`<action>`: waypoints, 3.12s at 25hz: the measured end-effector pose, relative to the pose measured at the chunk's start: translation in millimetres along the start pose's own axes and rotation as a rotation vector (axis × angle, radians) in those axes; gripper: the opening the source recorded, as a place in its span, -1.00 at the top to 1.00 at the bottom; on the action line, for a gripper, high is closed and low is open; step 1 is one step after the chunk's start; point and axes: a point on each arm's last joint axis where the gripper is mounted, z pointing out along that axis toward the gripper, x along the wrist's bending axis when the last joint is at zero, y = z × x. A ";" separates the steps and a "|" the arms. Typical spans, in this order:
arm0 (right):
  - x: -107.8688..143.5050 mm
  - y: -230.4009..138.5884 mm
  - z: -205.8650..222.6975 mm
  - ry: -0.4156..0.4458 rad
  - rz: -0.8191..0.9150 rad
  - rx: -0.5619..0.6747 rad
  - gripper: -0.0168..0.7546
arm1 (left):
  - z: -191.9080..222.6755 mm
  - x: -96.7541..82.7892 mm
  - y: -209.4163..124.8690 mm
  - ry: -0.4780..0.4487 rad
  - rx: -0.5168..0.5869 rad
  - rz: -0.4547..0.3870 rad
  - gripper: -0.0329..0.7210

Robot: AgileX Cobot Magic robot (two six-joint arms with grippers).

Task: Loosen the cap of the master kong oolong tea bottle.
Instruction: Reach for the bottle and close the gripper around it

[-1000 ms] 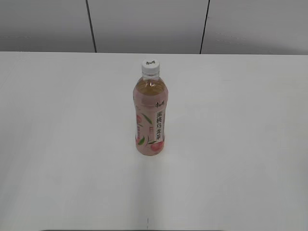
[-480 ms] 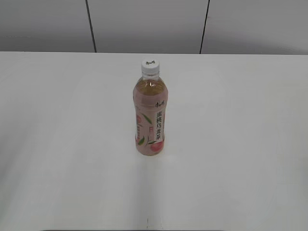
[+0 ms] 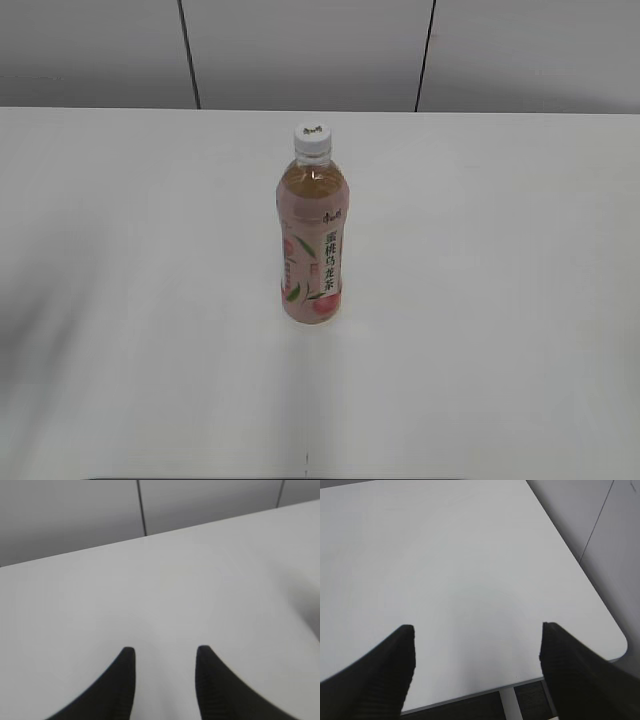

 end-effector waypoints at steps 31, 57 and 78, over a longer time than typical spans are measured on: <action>0.2 0.0 0.0 0.002 0.001 0.000 -0.56 | 118.8 -109.3 -76.6 -0.560 -0.122 0.077 -0.61; 0.2 0.0 0.0 0.002 0.001 0.000 -0.56 | 178.1 -149.7 -62.2 -0.774 -0.205 0.077 -0.65; 0.4 0.0 0.0 0.005 0.006 0.000 -0.56 | 209.6 -163.3 -74.5 -0.817 -0.196 0.092 -0.08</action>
